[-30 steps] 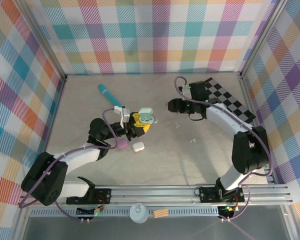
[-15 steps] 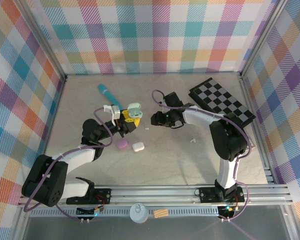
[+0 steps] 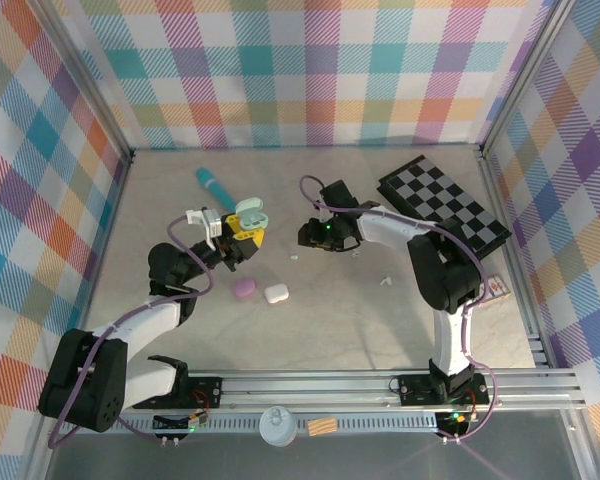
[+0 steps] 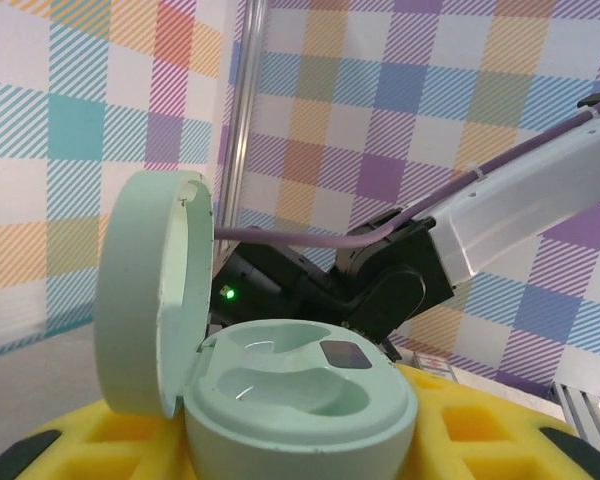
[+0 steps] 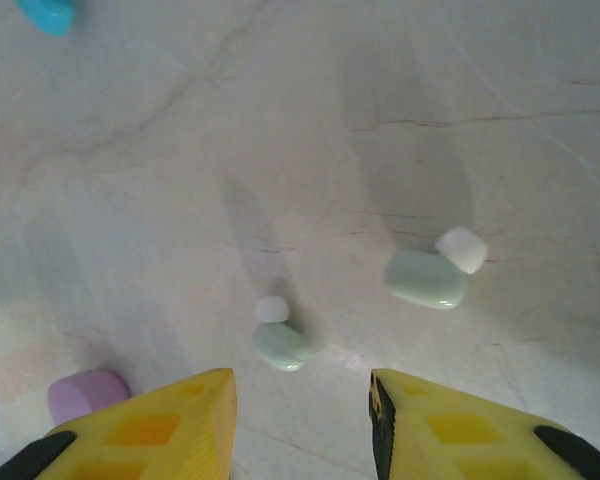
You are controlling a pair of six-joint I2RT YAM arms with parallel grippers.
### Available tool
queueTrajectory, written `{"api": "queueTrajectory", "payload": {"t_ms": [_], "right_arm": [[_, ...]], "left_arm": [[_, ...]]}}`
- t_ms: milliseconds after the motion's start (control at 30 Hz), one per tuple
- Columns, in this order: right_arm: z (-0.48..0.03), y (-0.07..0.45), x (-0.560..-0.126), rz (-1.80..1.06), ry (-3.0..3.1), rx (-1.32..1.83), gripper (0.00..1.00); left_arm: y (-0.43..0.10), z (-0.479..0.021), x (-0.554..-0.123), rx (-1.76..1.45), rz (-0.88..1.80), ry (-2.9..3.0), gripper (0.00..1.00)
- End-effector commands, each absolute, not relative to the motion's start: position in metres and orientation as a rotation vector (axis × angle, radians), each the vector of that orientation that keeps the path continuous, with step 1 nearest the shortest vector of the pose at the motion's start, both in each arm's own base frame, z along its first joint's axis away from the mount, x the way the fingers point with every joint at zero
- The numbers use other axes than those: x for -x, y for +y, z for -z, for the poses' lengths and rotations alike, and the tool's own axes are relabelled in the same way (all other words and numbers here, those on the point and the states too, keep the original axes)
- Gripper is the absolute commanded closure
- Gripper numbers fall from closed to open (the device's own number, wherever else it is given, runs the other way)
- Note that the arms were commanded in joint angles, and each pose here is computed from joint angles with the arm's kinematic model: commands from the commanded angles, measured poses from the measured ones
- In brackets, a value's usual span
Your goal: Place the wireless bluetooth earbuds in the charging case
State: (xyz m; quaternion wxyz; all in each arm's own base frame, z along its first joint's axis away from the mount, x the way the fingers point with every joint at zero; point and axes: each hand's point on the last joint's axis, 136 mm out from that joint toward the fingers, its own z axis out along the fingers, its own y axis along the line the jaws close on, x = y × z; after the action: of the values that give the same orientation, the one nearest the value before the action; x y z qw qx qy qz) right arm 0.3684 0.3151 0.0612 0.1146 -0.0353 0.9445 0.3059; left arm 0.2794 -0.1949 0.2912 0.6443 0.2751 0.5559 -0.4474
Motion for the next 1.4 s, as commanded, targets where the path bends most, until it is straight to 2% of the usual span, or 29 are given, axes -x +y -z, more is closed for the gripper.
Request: {"api": "queueTrajectory", "payload": {"t_ms": [0, 400, 867, 1067, 1367], "right_arm": [[-0.061, 0.318, -0.374, -0.945, 2.774, -0.020, 0.59], [-0.044, 0.313, -0.389, -0.957, 2.784, -0.237, 0.59], [-0.061, 0.309, -0.408, -0.770, 2.762, 0.124, 0.58], [-0.053, 0.327, -0.409, -0.842, 2.815, 0.320, 0.56], [-0.038, 0.328, -0.408, -0.880, 2.866, 0.373, 0.55]], "left_arm": [[-0.192, -0.296, -0.277, -0.633, 1.001, 1.238, 0.60], [-0.194, -0.297, -0.276, -0.631, 1.039, 1.219, 0.60], [-0.194, -0.299, -0.275, -0.637, 1.039, 1.213, 0.60], [-0.194, -0.299, -0.275, -0.641, 1.037, 1.211, 0.60], [-0.194, -0.300, -0.274, -0.642, 1.034, 1.206, 0.60]]}}
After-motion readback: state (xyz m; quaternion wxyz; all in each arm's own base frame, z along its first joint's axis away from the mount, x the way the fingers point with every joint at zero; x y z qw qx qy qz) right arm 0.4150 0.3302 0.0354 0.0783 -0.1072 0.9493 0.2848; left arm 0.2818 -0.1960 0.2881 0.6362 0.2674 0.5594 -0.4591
